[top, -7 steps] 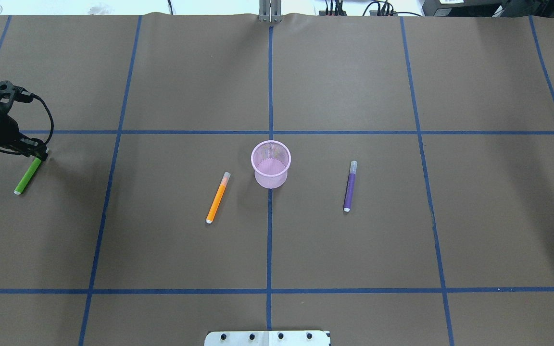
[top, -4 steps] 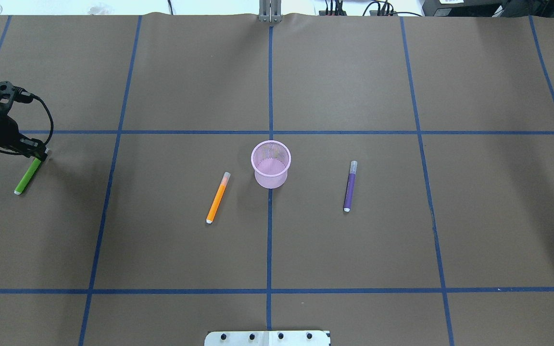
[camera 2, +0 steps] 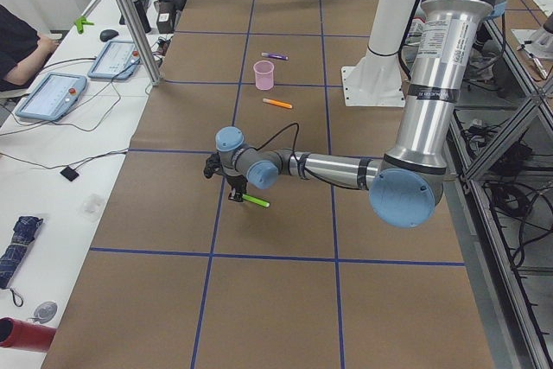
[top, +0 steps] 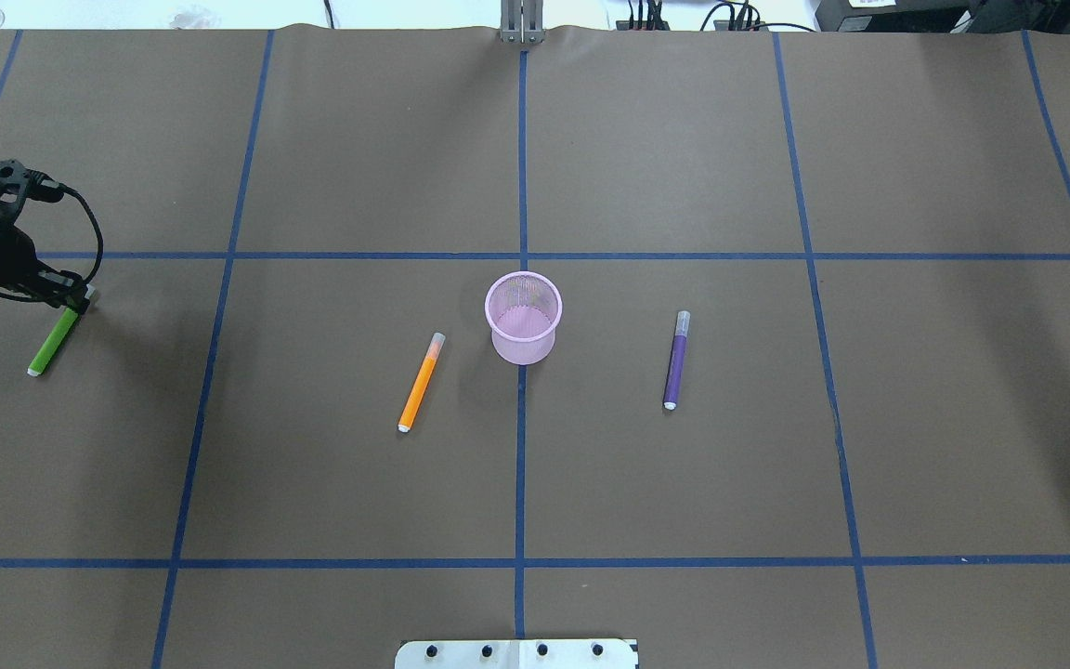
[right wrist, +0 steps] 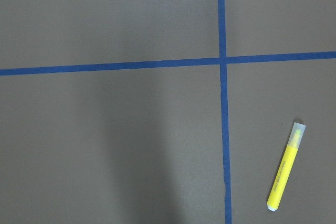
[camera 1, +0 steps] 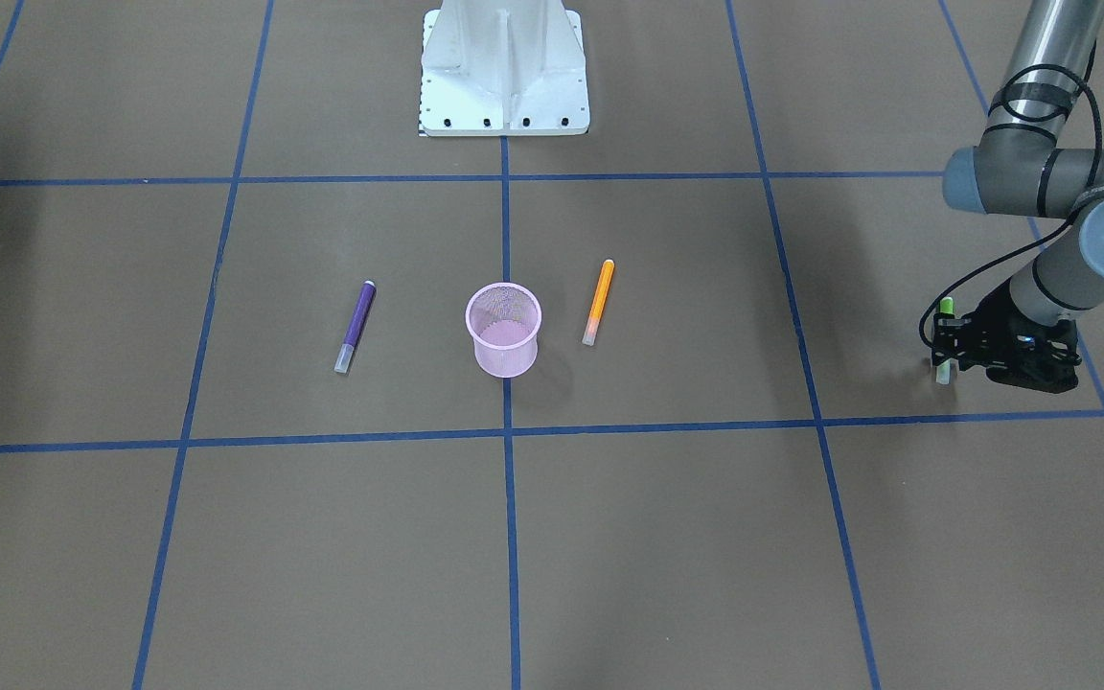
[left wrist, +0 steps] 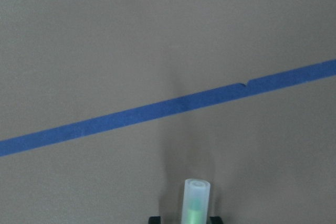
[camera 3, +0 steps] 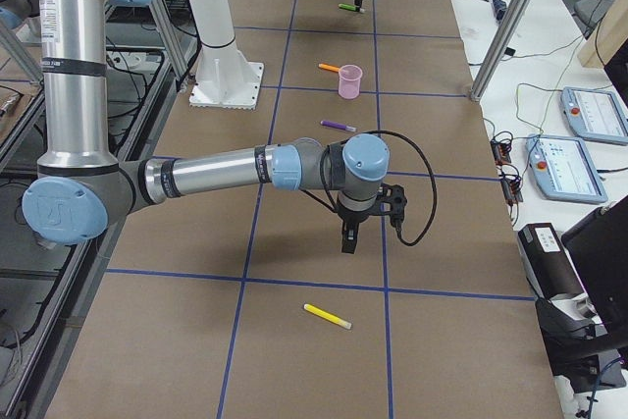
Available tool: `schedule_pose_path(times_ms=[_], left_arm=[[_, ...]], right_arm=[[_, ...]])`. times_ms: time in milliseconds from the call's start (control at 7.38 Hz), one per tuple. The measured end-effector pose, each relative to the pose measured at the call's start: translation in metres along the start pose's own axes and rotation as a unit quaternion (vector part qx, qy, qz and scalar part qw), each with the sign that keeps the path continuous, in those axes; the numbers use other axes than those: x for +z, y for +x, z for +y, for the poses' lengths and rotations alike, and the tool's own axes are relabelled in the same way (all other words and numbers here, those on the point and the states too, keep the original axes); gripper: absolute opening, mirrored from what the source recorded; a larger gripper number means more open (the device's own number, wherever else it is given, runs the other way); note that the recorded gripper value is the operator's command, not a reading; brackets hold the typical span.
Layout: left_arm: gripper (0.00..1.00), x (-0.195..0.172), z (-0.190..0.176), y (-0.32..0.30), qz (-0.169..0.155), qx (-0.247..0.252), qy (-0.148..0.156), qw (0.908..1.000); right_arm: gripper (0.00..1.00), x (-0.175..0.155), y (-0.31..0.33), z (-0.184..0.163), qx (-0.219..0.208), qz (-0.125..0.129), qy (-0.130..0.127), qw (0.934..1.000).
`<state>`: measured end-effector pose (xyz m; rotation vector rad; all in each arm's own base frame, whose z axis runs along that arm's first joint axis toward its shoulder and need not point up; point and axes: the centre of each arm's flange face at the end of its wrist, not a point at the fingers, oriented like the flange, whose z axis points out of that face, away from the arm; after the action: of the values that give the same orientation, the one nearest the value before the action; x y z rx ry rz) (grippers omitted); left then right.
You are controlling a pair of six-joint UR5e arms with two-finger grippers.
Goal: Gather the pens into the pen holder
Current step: 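Close the left gripper on the green marker's cap end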
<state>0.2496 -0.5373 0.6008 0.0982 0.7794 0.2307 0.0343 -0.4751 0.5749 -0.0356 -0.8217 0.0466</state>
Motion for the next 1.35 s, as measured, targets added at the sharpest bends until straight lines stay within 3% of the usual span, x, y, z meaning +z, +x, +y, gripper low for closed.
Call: schedule_pose_path(times_ms=[1354], left_arm=[[0.43, 0.001, 0.0015, 0.0048, 0.001, 0.004, -0.001, 1.0]], right_arm=[[0.99, 0.0006, 0.0001, -0.0034, 0.0, 0.001, 0.0, 1.0]])
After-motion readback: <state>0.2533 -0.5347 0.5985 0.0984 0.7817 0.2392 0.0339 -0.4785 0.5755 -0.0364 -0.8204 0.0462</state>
